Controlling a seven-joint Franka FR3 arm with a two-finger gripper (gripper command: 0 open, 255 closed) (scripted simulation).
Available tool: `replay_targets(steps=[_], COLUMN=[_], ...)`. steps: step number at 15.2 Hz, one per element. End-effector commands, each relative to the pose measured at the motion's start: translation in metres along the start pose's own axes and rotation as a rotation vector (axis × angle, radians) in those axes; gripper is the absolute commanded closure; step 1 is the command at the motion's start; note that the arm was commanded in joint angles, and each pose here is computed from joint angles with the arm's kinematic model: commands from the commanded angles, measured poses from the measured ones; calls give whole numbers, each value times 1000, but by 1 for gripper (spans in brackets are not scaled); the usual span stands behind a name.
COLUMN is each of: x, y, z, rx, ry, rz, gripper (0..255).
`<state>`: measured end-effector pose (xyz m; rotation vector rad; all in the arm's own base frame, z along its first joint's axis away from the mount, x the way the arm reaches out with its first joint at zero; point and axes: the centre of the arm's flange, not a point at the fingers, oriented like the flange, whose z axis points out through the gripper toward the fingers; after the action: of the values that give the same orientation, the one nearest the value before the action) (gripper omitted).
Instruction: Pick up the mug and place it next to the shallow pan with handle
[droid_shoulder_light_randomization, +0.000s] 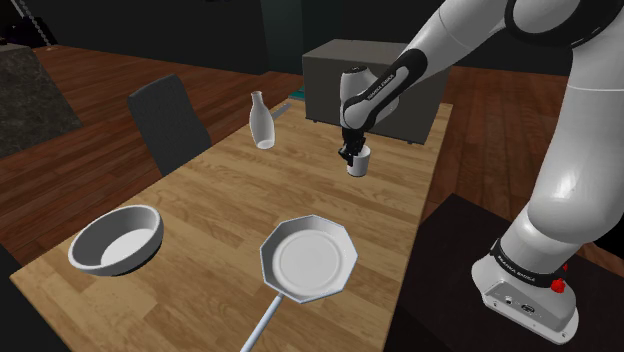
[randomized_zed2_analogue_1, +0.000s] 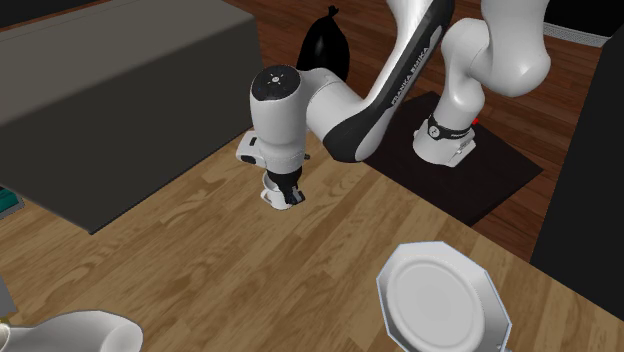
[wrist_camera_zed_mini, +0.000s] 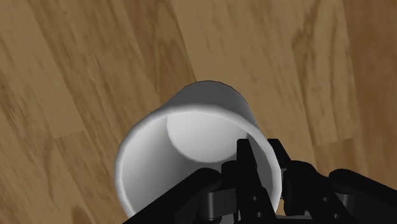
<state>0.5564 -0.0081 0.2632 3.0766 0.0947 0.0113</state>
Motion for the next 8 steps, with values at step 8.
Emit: replay_targets(steps=[8], x=[0], y=[1], z=[-21], rx=[0], ry=[-1], rz=[0], gripper=[255])
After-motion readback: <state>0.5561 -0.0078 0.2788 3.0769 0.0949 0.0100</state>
